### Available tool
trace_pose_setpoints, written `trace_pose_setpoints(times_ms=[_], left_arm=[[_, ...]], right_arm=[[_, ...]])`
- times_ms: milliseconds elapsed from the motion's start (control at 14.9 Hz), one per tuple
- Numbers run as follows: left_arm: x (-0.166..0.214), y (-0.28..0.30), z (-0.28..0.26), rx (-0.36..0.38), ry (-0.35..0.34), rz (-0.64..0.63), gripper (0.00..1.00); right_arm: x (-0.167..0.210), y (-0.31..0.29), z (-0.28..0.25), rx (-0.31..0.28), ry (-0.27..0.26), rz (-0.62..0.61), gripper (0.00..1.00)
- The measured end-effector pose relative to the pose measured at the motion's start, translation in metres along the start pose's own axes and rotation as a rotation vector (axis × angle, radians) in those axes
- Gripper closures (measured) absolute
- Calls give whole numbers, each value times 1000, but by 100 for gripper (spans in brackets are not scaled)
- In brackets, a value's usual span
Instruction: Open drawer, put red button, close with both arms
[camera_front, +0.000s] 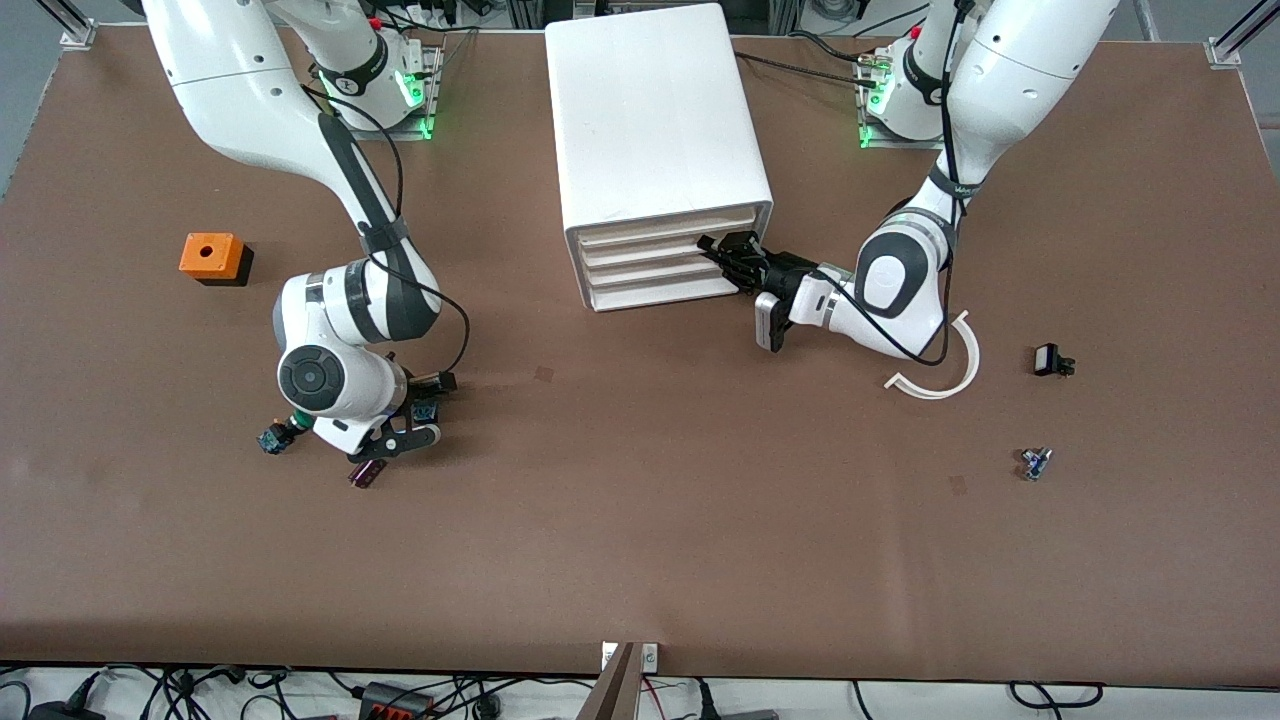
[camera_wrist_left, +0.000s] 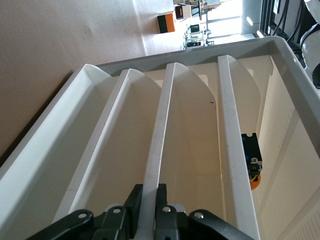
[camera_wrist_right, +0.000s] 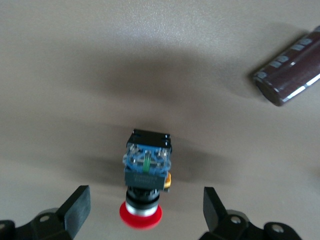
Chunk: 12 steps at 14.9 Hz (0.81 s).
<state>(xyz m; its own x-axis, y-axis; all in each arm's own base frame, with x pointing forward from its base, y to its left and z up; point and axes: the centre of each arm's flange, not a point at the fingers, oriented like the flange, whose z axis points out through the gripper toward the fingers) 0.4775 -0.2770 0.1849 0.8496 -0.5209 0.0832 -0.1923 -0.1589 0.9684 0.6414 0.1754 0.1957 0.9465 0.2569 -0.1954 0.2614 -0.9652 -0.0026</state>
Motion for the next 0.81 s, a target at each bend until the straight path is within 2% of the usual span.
trace_pose_setpoints(times_ms=[269,336,538,605,673,740,807], left_arm=[[8,-5,-11,-4,21,9,85],[14,-8,-19,-2,37,15,85],[42,-20,-49,7,92,45,85],[51,-25,-57,10,107,54,85],[58,-30,-62,9,118,63,85],[65,-32,-67,8,125,71,85],[71,-34,-72,12,133,76,80]], right_arm=[[2,0,17,-2,-11,1,0],[2,1,19,-3,-13,1,7],[2,1,20,-3,-15,1,39],[2,1,20,-3,-13,1,46],[3,1,19,-3,-11,1,59],[4,0,17,-3,-6,0,59],[7,0,11,-3,4,0,59]])
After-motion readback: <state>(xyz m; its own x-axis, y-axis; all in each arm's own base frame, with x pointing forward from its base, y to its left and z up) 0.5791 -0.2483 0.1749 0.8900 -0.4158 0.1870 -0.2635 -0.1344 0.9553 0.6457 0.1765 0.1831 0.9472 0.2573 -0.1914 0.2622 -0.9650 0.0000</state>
